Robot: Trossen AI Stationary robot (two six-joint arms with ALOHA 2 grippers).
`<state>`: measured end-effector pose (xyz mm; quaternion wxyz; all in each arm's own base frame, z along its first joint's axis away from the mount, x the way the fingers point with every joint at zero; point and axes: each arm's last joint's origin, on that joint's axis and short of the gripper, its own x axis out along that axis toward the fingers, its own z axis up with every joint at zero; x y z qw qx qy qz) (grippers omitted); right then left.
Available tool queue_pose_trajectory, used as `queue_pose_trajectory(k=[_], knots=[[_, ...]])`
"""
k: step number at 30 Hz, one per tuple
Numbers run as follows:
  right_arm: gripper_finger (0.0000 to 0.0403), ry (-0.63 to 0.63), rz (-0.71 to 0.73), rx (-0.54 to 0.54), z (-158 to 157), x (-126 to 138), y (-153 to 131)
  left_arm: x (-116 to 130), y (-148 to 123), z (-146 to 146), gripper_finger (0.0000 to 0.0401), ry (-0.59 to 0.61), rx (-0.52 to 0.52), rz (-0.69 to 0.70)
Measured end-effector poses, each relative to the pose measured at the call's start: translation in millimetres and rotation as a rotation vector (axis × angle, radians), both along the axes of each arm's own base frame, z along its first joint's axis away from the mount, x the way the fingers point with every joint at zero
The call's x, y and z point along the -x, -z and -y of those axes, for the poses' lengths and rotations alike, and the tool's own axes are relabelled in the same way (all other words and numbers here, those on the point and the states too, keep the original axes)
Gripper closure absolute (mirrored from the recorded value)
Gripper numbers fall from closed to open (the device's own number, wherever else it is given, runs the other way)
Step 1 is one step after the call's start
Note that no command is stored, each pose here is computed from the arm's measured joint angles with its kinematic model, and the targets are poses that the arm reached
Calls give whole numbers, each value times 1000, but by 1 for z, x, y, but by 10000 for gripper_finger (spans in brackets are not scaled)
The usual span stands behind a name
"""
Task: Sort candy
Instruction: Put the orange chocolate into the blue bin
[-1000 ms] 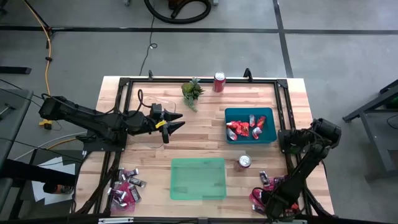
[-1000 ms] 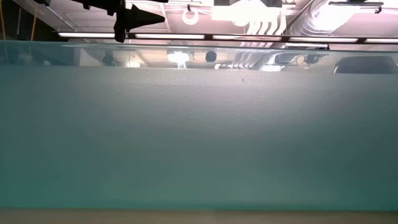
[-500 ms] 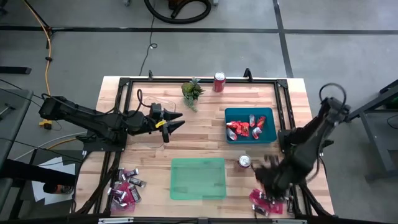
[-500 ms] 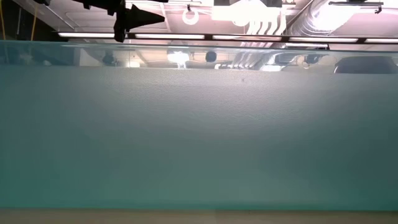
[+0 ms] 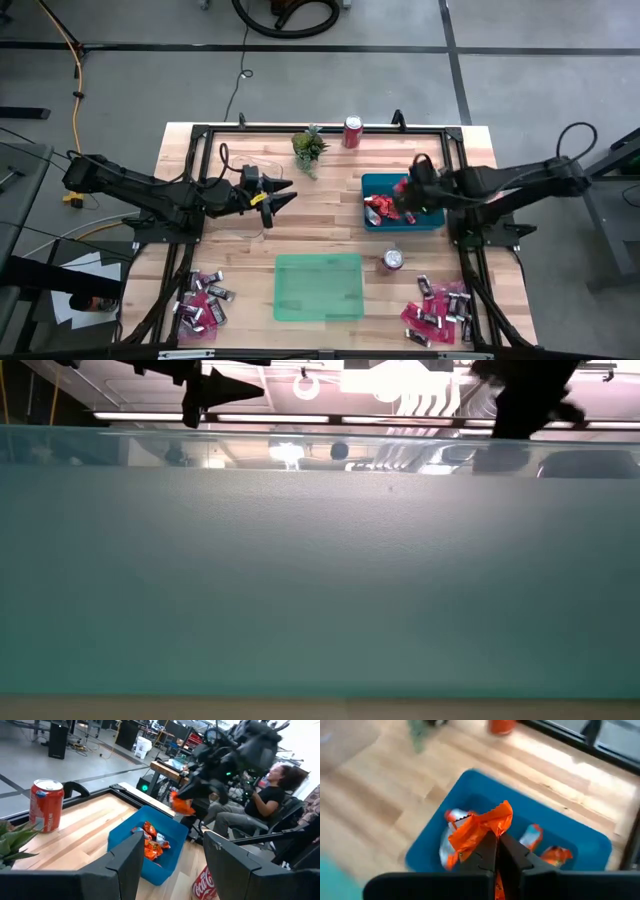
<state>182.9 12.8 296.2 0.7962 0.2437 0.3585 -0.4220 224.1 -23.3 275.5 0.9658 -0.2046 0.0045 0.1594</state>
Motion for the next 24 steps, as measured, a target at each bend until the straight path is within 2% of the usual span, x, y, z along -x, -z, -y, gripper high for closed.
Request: queue_pose_trajectory(k=[2,6,11,15,18,24], knots=[[402,37,34,-33,13,-9,13,0,0,0,210,-11,-1,0],[402,18,49,-123,31,-27,45,0,0,-1,210,-19,-2,1],[403,85,-41,-157,41,-31,76,0,0,-1,210,-19,-2,0],[403,100,-107,-236,41,-24,93,0,0,-1,210,-19,-2,0],[403,123,-221,-284,38,-11,105,0,0,-1,210,-19,-2,-1],[403,245,-322,-297,37,7,117,0,0,-1,210,-31,-4,-3]])
